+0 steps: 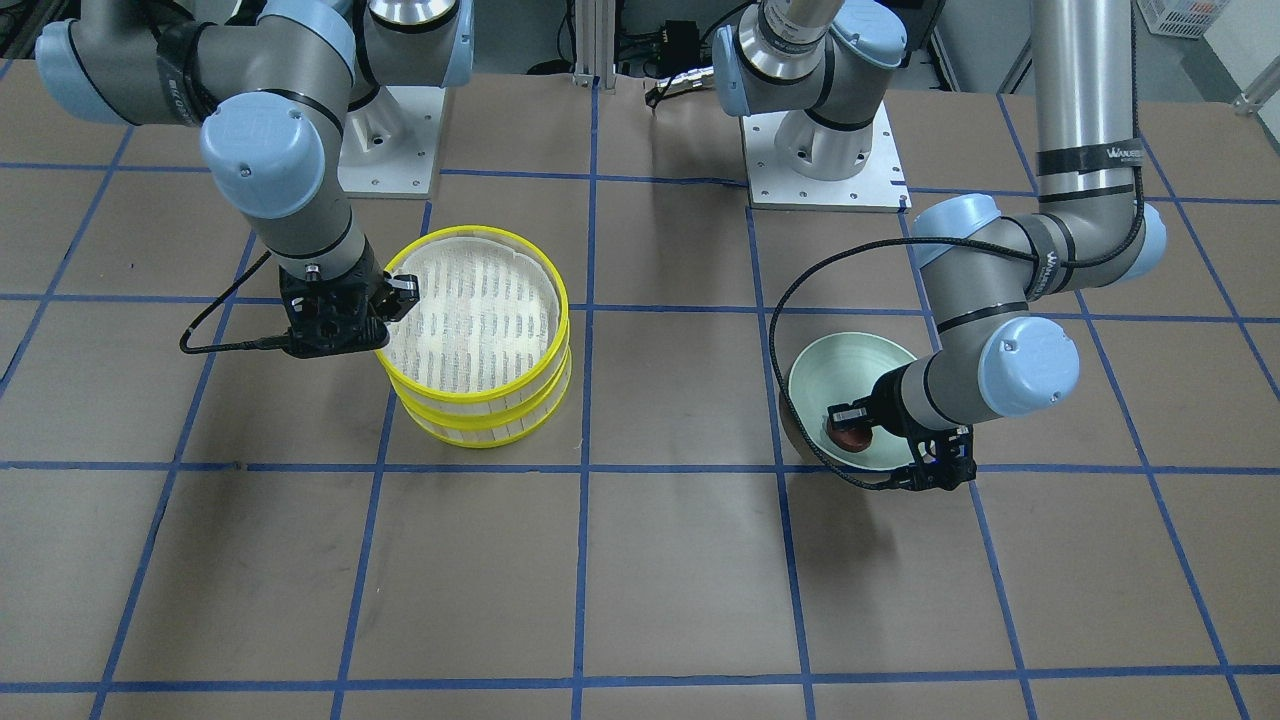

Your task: Stack buns with steamer

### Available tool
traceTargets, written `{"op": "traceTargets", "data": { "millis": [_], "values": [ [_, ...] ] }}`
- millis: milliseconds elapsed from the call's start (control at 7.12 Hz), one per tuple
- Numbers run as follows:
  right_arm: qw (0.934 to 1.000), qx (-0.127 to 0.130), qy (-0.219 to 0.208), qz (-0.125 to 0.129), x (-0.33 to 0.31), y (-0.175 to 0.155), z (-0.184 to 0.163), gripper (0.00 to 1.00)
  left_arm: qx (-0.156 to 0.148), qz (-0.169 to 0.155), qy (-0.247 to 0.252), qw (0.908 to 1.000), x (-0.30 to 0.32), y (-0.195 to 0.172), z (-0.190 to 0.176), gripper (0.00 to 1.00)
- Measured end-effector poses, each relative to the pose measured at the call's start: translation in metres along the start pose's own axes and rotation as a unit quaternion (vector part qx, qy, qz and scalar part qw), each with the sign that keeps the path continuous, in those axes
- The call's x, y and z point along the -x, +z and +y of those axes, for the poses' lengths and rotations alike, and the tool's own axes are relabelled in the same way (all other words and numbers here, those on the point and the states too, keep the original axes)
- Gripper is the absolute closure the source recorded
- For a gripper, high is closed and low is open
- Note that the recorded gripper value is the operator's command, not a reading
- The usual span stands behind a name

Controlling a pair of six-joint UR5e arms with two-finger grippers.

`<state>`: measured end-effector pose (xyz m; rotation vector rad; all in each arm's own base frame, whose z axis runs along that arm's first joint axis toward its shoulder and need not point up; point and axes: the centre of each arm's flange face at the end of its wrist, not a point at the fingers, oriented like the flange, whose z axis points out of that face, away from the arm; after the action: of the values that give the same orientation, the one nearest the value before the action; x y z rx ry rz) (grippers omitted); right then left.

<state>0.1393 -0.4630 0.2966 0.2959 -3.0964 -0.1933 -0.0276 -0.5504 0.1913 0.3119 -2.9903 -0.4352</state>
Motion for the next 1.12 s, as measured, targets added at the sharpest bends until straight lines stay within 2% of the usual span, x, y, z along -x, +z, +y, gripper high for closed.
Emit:
{"op": "traceTargets", "data": {
  "millis": [702,1123],
  "values": [
    [1.0000,-0.004,0.000,0.005,-0.001,0.002,-0.003,1.00,-0.012,-0.015,0.017,0.9997,0.002,-0.009,-0.003,1.00],
    [1.0000,0.003,-0.001,0.005,-0.001,0.006,-0.002,1.00,-0.040,-0.017,0.022,0.9988,-0.001,-0.039,-0.002,1.00]
  ]
}}
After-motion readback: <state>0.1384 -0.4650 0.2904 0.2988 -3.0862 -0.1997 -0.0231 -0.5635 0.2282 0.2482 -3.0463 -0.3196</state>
